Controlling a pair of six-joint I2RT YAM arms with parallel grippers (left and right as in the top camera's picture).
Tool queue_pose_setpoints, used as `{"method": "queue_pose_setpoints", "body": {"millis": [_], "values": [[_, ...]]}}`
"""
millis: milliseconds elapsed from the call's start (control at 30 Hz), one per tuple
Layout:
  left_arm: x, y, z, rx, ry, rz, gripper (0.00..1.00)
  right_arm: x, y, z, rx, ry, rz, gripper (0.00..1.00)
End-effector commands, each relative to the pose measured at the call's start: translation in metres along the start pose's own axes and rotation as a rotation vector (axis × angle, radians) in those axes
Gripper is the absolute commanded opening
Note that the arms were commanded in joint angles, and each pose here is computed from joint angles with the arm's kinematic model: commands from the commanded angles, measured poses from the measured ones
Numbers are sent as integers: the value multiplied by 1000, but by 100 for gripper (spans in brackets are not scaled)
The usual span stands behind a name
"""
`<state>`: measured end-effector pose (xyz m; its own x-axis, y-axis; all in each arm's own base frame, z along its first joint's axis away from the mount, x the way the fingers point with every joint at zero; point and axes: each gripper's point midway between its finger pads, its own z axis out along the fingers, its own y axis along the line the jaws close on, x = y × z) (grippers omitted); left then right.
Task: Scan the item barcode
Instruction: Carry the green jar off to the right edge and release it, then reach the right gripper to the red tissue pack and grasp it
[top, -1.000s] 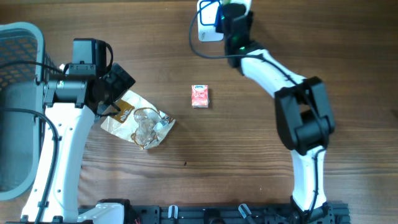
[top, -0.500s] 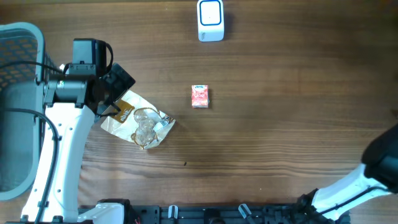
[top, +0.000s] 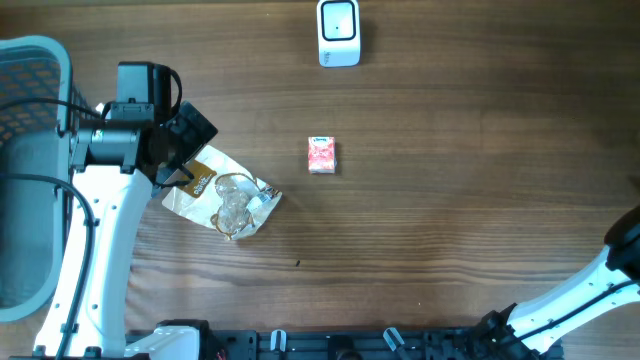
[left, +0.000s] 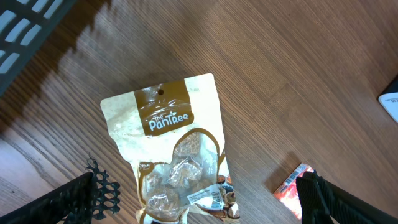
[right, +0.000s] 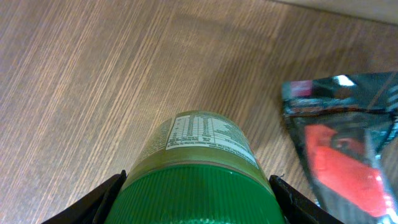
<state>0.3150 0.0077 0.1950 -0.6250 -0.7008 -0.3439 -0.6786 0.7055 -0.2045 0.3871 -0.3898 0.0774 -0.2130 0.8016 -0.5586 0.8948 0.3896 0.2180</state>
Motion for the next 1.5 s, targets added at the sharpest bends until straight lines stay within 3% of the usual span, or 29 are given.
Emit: {"method": "queue_pose_setpoints", "body": {"millis": [0, 33, 100, 233, 333, 467, 567, 667, 800, 967, 1067, 1233, 1333, 1467], "values": [[-2, 1, 0, -4, -2, 11, 100, 13, 1, 10, -11, 44, -26, 53], [-2, 1, 0, -4, -2, 11, 100, 15, 0, 10, -6, 53, -26, 59], [-2, 1, 0, -3, -3, 11, 100, 16, -1, 8, -2, 62, -27, 82], [-2, 1, 0, -3, -3, 11, 100, -2, 0, -22, 12, 24, -57, 99], [-2, 1, 0, -4, -2, 11, 100, -28, 7, -69, -8, -51, -38, 100], [-2, 1, 0, -4, -2, 11, 100, -68, 35, -181, -173, -217, -6, 100], [-2, 1, 0, -3, -3, 11, 100, -62, 81, -281, -510, -232, -16, 100], [-2, 1, 0, -4, -2, 11, 100, -12, 120, -362, -798, -102, -78, 100], [-2, 1, 0, -4, -2, 11, 100, 63, 147, -379, -856, 135, -153, 100], [-2, 1, 0, -4, -2, 11, 100, 226, 200, -367, -897, 498, -516, 100], [-2, 1, 0, -4, -2, 11, 100, 350, 222, -357, -925, 690, -800, 98], [-2, 1, 0, -3, -3, 11, 100, 529, 225, -320, -759, 908, -1020, 85], [-2, 1, 0, -4, -2, 11, 100, 569, 213, -292, -596, 864, -1029, 77], [-2, 1, 0, -4, -2, 11, 100, 564, 211, -270, -508, 751, -1040, 67]]}}
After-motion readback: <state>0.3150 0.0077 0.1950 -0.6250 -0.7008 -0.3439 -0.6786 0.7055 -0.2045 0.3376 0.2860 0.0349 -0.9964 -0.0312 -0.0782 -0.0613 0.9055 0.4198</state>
